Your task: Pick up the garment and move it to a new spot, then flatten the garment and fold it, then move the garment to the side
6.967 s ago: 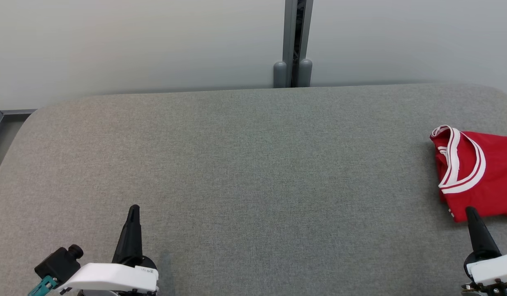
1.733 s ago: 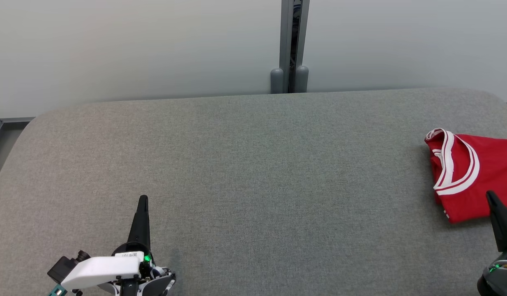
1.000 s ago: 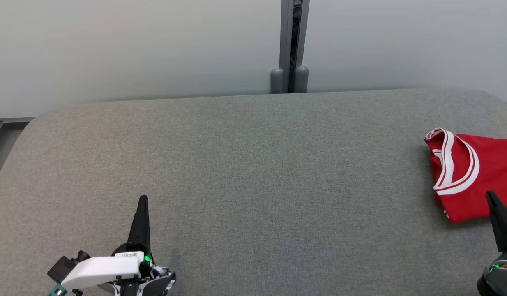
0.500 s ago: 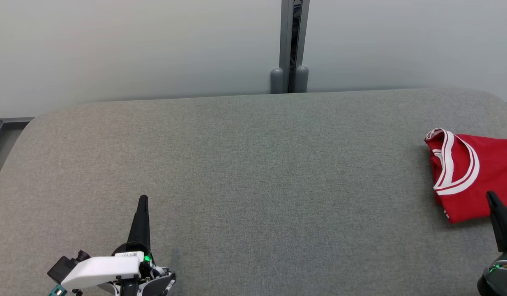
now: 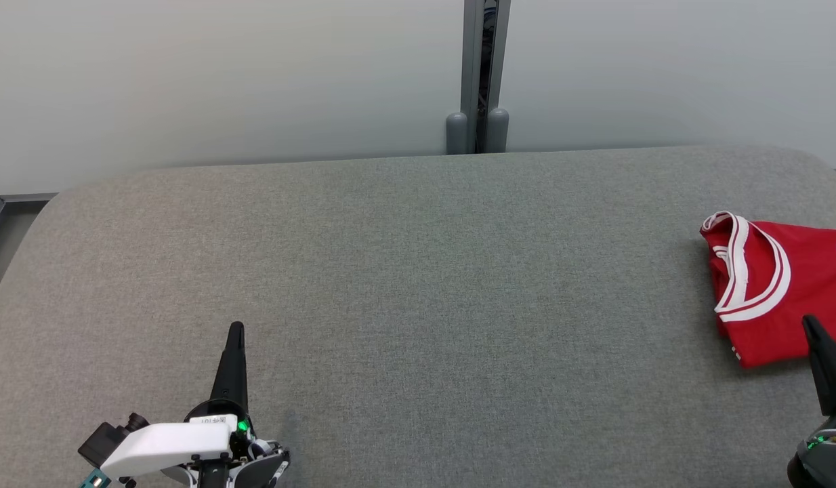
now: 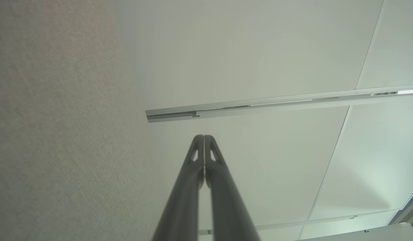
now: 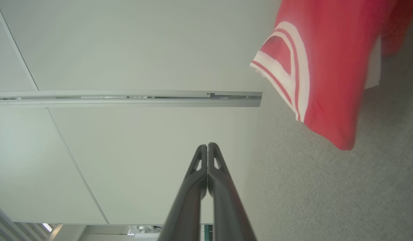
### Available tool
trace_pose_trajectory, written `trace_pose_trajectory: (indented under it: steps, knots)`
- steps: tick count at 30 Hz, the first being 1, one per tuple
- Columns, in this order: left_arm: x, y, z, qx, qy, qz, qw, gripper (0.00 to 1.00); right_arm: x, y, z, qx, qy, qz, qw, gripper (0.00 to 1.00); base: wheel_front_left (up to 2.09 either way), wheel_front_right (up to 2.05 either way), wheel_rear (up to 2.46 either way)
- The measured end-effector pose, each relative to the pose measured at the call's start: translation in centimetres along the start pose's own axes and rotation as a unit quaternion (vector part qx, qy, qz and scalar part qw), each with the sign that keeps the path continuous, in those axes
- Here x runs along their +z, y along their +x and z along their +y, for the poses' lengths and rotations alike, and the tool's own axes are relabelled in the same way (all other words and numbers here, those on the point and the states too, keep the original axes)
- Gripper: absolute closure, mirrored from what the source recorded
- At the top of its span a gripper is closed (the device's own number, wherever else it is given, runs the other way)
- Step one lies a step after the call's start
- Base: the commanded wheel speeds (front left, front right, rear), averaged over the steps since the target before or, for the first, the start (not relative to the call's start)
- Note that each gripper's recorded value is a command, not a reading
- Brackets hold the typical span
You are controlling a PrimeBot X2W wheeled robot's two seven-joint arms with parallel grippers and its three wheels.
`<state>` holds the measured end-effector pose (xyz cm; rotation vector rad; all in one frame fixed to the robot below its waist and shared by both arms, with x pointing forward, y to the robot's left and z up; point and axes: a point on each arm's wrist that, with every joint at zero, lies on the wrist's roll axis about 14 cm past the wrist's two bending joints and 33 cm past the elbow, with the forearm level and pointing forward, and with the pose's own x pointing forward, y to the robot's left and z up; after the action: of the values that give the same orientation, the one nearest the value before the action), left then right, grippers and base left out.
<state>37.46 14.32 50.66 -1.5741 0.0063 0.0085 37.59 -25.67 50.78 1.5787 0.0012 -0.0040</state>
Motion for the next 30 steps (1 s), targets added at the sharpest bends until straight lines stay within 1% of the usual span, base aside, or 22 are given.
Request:
trace_pose_trajectory:
  steps: [30]
  knots:
    - [0.00,0.00,0.00,0.000,0.000,0.000,1.000,1.00,-0.03,-0.02,-0.04,0.000,0.000,0.001,1.000,1.00,0.00,0.00,0.00]
